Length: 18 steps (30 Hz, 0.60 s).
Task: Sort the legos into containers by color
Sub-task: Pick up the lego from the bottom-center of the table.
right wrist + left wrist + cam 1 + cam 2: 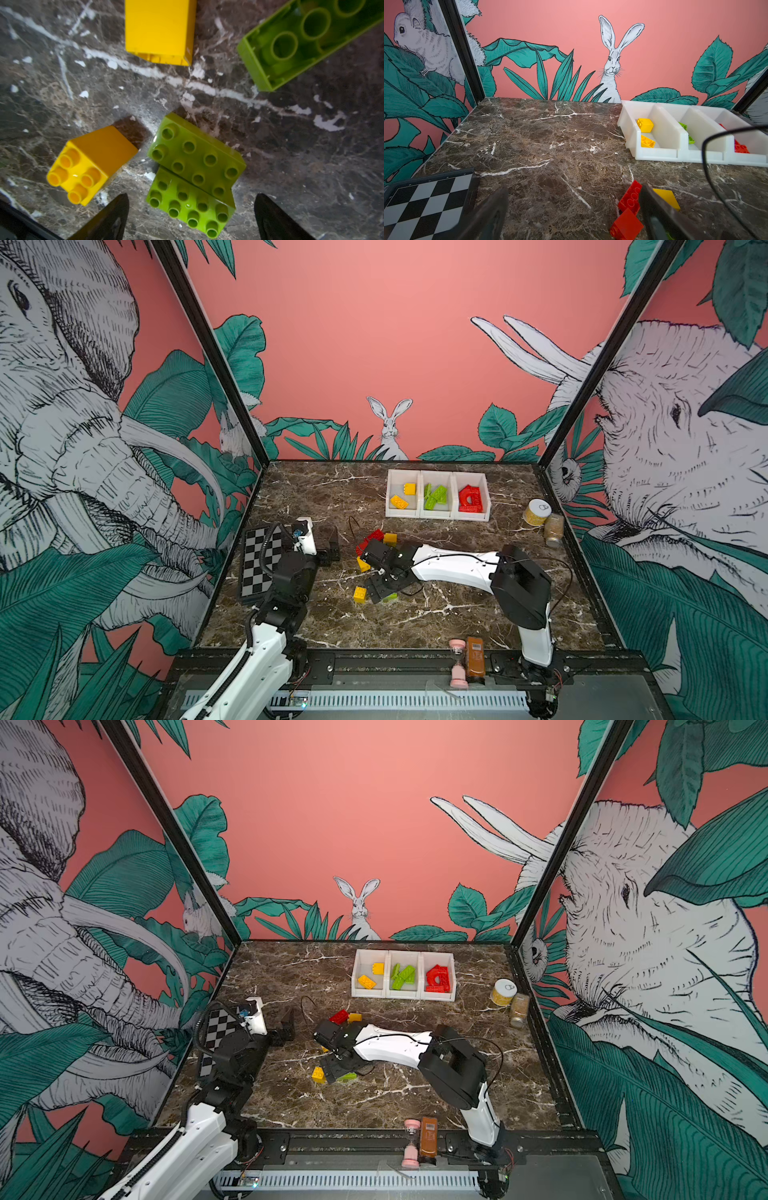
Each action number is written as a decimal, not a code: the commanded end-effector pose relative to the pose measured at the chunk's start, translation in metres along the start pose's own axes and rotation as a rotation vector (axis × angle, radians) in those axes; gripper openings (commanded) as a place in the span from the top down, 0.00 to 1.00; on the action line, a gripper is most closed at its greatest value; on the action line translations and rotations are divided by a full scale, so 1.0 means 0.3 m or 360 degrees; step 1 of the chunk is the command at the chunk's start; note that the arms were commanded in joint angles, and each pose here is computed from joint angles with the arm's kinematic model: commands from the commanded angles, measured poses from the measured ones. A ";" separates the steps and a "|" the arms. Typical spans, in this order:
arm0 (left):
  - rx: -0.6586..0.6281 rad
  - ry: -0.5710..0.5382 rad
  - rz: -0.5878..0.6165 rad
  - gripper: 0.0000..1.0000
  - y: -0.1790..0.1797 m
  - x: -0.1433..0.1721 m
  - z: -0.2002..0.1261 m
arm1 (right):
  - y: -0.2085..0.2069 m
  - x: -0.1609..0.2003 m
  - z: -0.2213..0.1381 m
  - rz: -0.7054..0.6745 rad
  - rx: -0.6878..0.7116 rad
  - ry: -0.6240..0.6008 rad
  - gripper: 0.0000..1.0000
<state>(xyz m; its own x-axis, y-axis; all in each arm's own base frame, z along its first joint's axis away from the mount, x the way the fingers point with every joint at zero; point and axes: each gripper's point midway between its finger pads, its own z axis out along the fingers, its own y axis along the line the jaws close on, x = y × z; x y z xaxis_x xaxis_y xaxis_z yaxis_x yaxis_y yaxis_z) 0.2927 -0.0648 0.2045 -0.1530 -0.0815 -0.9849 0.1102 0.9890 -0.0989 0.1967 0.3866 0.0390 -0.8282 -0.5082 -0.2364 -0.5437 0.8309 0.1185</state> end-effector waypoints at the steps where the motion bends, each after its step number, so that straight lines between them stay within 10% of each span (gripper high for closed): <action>1: -0.0012 -0.0016 -0.0008 0.01 0.003 -0.006 -0.002 | -0.017 0.023 0.018 -0.0026 0.0071 0.0046 0.09; 18: -0.0010 -0.0016 -0.0008 0.01 0.003 -0.007 -0.002 | -0.086 0.069 0.017 -0.0014 0.0201 0.0080 0.23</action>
<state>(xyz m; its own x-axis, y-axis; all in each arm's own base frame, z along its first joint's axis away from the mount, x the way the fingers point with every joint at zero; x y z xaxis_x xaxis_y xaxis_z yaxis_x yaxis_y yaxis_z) 0.2927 -0.0648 0.2045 -0.1530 -0.0815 -0.9849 0.1102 0.9890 -0.0989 0.1959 0.3701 0.0247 -0.8319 -0.5160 -0.2039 -0.5342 0.8443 0.0429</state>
